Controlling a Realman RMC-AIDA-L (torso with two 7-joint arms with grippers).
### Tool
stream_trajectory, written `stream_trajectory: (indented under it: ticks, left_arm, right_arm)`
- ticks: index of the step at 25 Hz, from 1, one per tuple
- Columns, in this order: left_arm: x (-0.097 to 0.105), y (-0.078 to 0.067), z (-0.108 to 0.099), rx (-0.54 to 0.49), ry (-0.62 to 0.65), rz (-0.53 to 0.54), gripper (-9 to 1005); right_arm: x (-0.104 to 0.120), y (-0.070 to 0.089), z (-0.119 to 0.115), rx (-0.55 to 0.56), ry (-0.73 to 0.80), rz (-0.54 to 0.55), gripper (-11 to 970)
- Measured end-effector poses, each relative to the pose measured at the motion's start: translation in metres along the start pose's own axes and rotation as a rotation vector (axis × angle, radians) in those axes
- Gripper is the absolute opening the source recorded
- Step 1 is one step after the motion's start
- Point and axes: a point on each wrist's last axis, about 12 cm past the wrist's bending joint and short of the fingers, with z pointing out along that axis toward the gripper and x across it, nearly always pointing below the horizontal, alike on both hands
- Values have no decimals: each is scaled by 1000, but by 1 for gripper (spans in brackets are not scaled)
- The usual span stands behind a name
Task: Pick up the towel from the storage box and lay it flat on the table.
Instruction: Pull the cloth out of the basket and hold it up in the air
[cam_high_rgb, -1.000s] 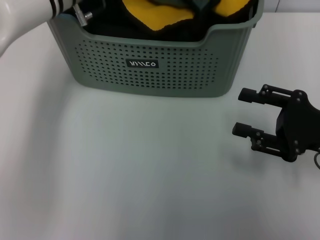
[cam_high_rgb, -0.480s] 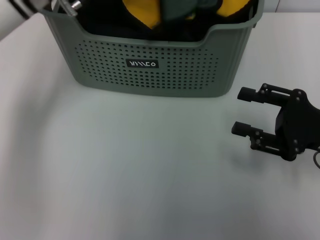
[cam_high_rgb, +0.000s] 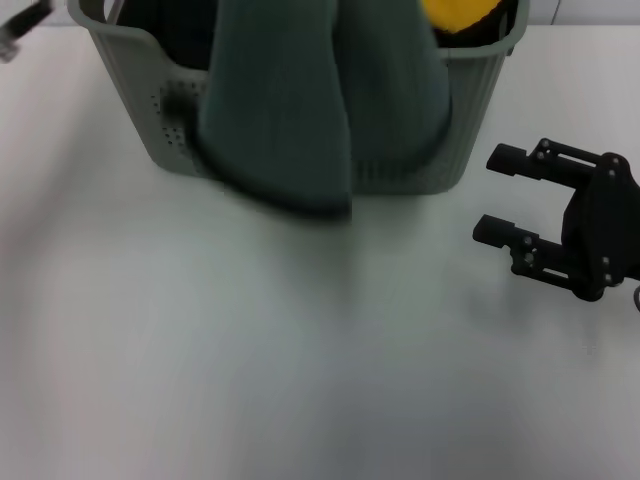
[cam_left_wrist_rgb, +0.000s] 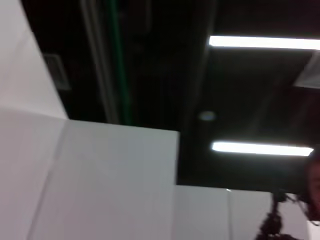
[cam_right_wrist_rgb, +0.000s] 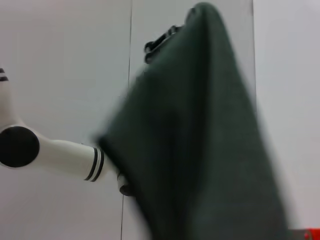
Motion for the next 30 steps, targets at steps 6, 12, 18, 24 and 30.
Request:
stream_trajectory:
  ticks: [6,12,18,24,30]
  left_arm:
    - [-2,-6,-9,22,37,-57,10]
    - [10,-5,-7,9,-30,-101,12]
    - [14,-1,-8,-20,-148,-128,14]
    - [11,0,-4,8,-96,-126,16]
    - [13,0,1,31,-23,-119,18]
  right_arm:
    - [-6,3,0,-42,-38,-13,617]
    - [-2,3,7,-46,-43,-38,617]
    - [7,-1,12,38,-49,-87,617]
    - [13,-3,10,121,-38,-108,616]
    - [11,-4,14,97,-54,-99,616]
